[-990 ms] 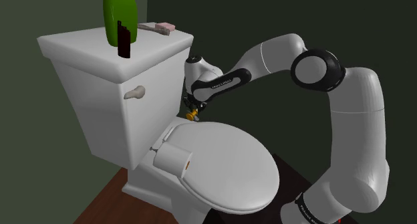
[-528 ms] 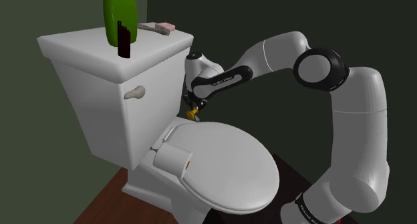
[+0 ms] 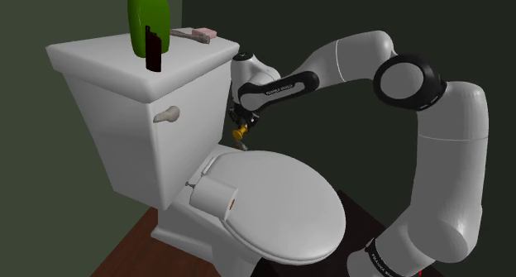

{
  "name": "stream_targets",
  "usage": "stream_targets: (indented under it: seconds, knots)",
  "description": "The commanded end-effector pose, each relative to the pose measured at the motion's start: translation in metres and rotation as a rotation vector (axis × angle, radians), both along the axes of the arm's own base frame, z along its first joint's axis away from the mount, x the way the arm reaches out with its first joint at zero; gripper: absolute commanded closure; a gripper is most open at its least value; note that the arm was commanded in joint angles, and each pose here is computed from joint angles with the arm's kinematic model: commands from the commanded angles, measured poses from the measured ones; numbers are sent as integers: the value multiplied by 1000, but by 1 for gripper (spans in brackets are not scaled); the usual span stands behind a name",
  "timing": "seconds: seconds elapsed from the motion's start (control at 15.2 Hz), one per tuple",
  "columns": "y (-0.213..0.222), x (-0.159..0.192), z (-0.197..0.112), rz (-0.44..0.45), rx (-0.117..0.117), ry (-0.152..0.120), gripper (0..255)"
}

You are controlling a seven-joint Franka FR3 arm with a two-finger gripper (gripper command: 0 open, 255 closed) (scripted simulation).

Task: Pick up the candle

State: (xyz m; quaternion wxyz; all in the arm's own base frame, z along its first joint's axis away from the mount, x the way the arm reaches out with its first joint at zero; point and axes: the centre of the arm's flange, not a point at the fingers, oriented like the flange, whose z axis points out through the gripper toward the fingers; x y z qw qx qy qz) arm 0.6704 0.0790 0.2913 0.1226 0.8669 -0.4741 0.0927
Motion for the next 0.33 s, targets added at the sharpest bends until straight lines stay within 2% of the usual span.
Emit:
stream_targets:
  seconds: [0.0,0.26]
  knots:
    - [0,0,10,0,-1,-1,255]
    - [0,0,22,0,-1,-1,255]
